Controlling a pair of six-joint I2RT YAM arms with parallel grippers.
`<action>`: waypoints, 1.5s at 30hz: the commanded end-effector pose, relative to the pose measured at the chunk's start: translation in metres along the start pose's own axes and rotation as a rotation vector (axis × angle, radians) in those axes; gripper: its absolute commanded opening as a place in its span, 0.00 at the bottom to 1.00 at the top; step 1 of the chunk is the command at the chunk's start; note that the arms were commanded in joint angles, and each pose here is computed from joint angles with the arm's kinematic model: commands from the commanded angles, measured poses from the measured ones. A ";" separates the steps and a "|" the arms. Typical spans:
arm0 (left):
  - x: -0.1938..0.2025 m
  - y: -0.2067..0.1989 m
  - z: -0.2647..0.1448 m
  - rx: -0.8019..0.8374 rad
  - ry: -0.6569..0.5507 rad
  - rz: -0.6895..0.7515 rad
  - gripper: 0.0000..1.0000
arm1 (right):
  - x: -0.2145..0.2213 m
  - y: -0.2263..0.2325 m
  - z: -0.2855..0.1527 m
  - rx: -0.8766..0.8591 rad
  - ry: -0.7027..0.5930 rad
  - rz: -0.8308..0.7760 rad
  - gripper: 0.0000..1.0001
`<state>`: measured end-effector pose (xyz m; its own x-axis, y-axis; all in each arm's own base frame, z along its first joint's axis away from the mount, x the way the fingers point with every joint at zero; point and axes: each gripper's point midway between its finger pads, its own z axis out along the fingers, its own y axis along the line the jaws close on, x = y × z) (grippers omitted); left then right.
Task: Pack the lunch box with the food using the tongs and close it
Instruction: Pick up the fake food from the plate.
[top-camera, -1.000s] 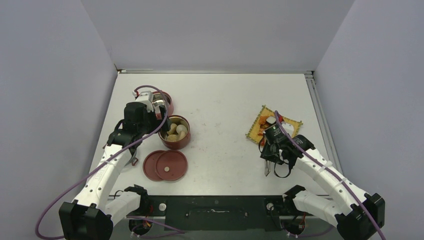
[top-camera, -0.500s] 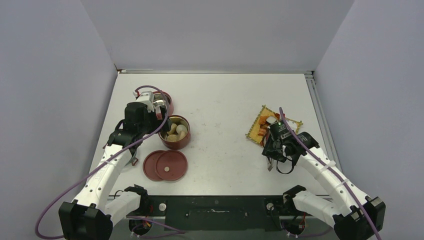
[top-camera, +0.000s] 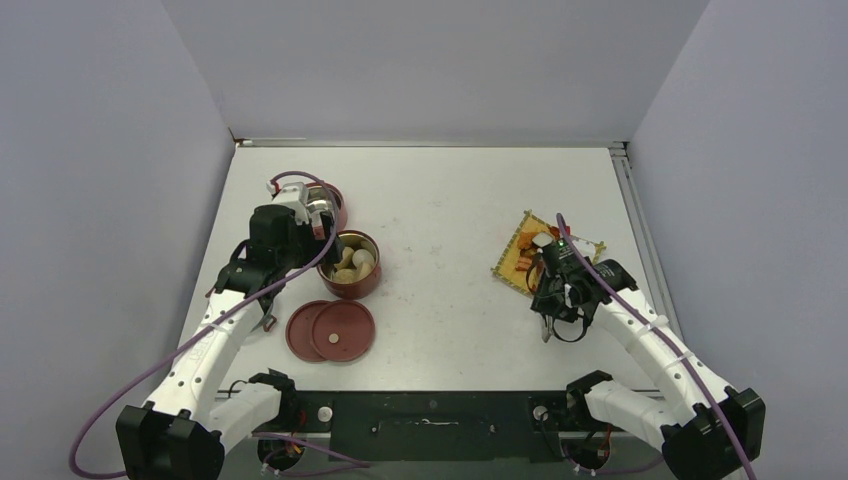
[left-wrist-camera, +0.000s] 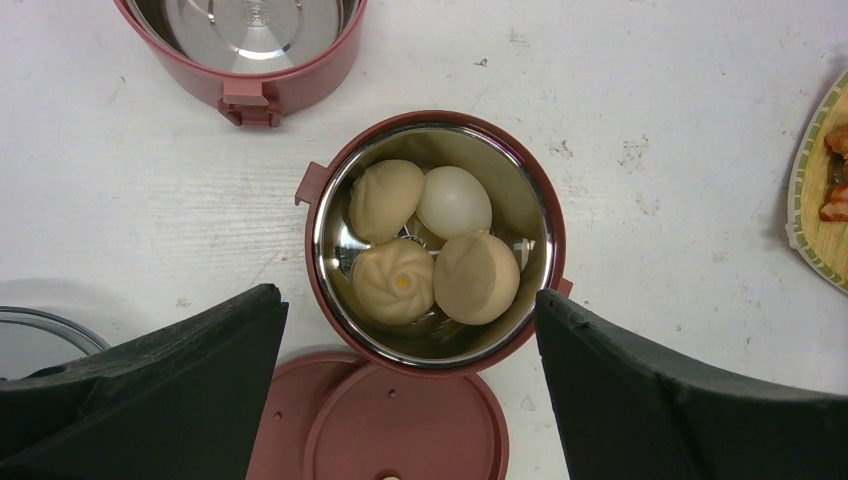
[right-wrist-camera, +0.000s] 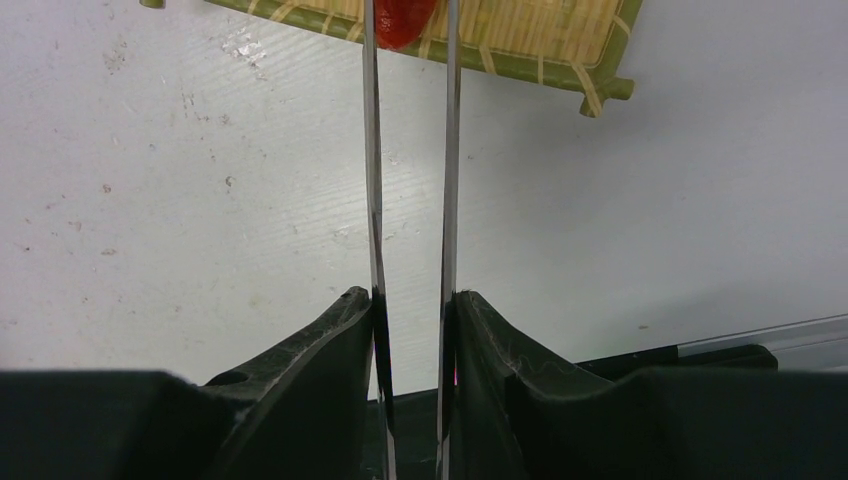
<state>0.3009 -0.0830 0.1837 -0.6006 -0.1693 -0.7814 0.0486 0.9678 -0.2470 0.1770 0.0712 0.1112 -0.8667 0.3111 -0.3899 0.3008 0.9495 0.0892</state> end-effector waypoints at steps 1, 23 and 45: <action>-0.017 -0.004 -0.007 0.007 -0.062 0.014 0.95 | -0.019 0.003 -0.012 -0.018 -0.067 -0.016 0.20; -0.014 0.002 0.000 -0.004 -0.043 -0.016 0.95 | -0.053 0.002 -0.065 -0.113 -0.275 -0.051 0.05; 0.005 0.031 0.021 -0.031 0.086 -0.128 0.75 | -0.082 0.140 -0.122 -0.801 -0.442 -0.240 0.05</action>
<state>0.3111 -0.0565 0.1565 -0.6656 -0.2756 -0.6936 -0.0677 0.9478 -0.3116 0.2216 0.1424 0.2368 -0.6757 0.2004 -0.7095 -0.1973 0.8781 0.4360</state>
